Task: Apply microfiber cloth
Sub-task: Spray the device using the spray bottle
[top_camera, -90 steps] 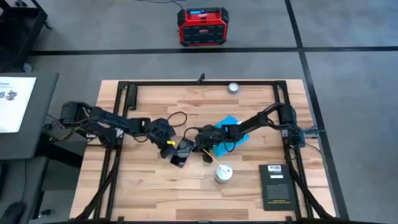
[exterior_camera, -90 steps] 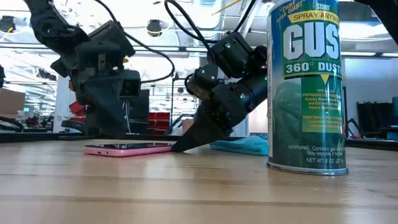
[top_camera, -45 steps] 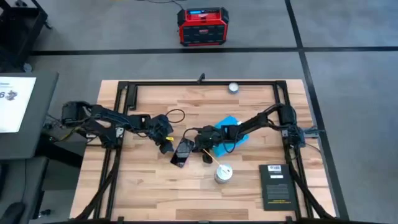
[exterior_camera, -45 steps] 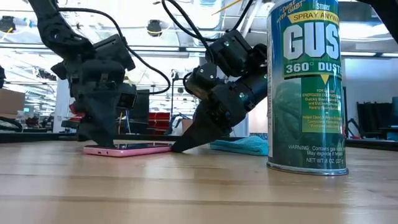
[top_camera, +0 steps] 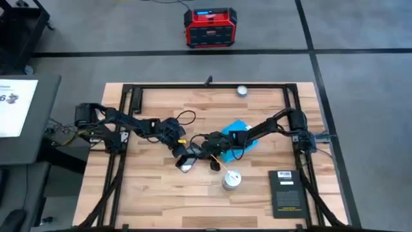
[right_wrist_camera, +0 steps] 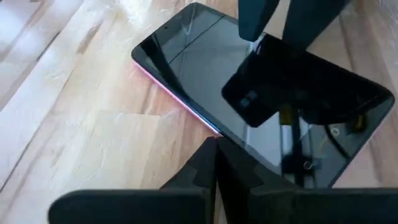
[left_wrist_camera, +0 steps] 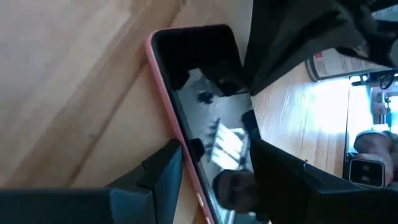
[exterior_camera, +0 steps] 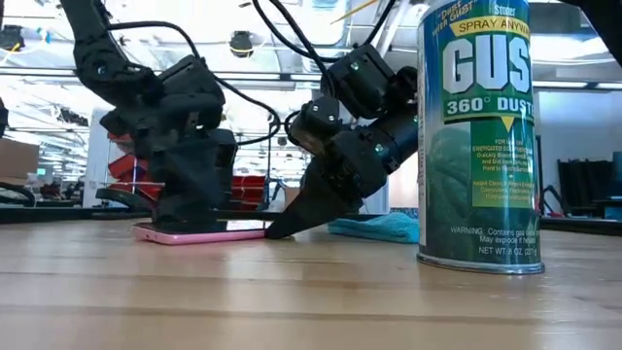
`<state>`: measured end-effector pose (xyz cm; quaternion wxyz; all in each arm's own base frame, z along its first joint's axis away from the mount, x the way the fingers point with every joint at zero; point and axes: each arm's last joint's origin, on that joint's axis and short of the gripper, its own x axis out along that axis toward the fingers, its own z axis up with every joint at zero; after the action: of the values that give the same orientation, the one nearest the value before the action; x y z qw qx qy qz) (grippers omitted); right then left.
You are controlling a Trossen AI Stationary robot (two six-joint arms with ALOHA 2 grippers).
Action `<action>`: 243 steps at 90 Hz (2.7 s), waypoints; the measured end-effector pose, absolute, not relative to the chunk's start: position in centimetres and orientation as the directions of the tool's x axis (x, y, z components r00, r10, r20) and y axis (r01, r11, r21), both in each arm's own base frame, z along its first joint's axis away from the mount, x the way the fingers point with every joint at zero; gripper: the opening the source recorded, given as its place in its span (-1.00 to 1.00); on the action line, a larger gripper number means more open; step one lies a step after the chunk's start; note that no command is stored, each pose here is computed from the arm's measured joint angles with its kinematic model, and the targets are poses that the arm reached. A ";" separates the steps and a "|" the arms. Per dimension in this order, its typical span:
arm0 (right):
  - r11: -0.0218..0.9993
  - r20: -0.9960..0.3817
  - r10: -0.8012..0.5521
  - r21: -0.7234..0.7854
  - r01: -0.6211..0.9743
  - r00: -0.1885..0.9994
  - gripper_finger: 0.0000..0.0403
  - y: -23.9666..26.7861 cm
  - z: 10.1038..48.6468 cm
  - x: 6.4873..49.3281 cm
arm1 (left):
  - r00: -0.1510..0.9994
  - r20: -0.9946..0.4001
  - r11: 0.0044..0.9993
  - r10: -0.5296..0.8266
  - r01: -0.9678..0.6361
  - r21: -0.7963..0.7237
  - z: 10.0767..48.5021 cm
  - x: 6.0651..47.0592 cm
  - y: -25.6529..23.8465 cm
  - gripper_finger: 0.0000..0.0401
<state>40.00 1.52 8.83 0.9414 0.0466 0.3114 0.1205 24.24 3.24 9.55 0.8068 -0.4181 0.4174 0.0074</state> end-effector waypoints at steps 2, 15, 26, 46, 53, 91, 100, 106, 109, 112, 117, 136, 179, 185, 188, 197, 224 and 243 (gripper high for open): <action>0.967 -0.575 0.256 0.163 -0.198 0.777 -1.00 1.5 8.8 40.0 | 0.651 -0.680 0.651 -0.338 -0.360 -0.668 9.5 24.3 3.2 -0.17; 0.967 -0.572 0.254 0.159 -0.198 0.780 -1.00 1.2 8.8 40.0 | 0.645 -0.681 0.664 -0.345 -0.345 -0.663 9.5 24.3 2.8 -0.17; 0.967 -0.571 0.254 0.159 -0.199 0.780 -1.00 1.2 8.8 40.0 | 0.640 -0.684 0.680 -0.350 -0.329 -0.655 9.5 24.3 2.5 -0.22; 0.967 -0.572 0.255 0.153 -0.204 0.780 -1.00 1.2 8.8 40.0 | 0.636 -0.674 0.716 -0.377 -0.262 -0.647 9.5 24.4 1.9 -0.75; 0.965 -0.574 0.262 0.152 -0.213 0.776 -1.00 1.2 8.8 40.0 | 0.649 -0.655 0.717 -0.388 -0.234 -0.657 9.7 24.6 1.8 -0.93; 0.967 -0.575 0.255 0.150 -0.206 0.777 -1.00 0.9 8.8 40.0 | 0.650 -0.625 0.723 -0.432 -0.164 -0.671 9.9 24.7 1.3 -1.00; 0.968 -0.575 0.249 0.147 -0.201 0.779 -1.00 0.8 8.8 40.0 | 0.653 -0.592 0.689 -0.473 -0.145 -0.710 10.1 24.8 1.1 -1.00; 0.970 -0.574 0.244 0.144 -0.198 0.782 -1.00 0.8 8.8 40.0 | 0.667 -0.566 0.677 -0.484 -0.125 -0.725 10.2 25.1 1.0 -1.00; 0.971 -0.572 0.239 0.140 -0.194 0.784 -1.00 0.8 8.9 40.0 | 0.675 -0.555 0.673 -0.486 -0.115 -0.730 10.4 25.2 0.9 -1.00; 0.972 -0.572 0.236 0.138 -0.191 0.786 -1.00 0.7 8.9 40.0 | 0.684 -0.543 0.667 -0.488 -0.109 -0.737 10.5 25.3 0.8 -0.99; 0.979 -0.559 0.204 0.117 -0.168 0.804 -1.00 0.6 9.1 40.2 | 0.713 -0.536 0.680 -0.452 -0.113 -0.724 10.7 25.7 0.8 -0.98; 0.980 -0.564 0.197 0.117 -0.159 0.802 -1.00 0.3 9.0 40.2 | 0.717 -0.553 0.680 -0.425 -0.150 -0.717 10.6 25.7 0.6 -0.85; 0.976 -0.570 0.217 0.126 -0.176 0.792 -1.00 0.3 8.9 40.1 | 0.704 -0.561 0.672 -0.436 -0.160 -0.723 12.1 24.7 1.0 -0.32; 0.976 -0.569 0.217 0.125 -0.178 0.793 -1.00 0.3 9.0 40.2 | 0.728 -0.536 0.687 -0.428 -0.123 -0.716 13.1 24.5 1.2 -0.28; 0.976 -0.568 0.219 0.126 -0.178 0.793 -1.00 0.2 9.0 40.2 | 0.745 -0.515 0.698 -0.424 -0.094 -0.710 13.7 24.4 1.3 -0.27; 0.975 -0.567 0.222 0.130 -0.180 0.793 -1.00 0.0 9.2 40.4 | 0.783 -0.470 0.723 -0.406 -0.039 -0.690 15.5 23.9 1.7 -0.27; 0.959 -0.548 0.264 0.058 -0.279 0.794 -1.00 1.3 12.1 42.5 | 0.813 -0.492 0.840 -0.312 -0.006 -0.543 18.7 21.0 1.4 -0.74; 0.930 -0.595 0.301 0.011 -0.367 0.745 -1.00 1.8 15.0 44.1 | 0.867 -0.445 0.895 -0.226 0.004 -0.447 20.5 19.9 1.5 -0.96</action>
<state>44.10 1.77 14.97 0.9326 -0.0533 0.3088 0.1793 19.92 1.49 20.49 0.9404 -0.2213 0.2509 -0.0610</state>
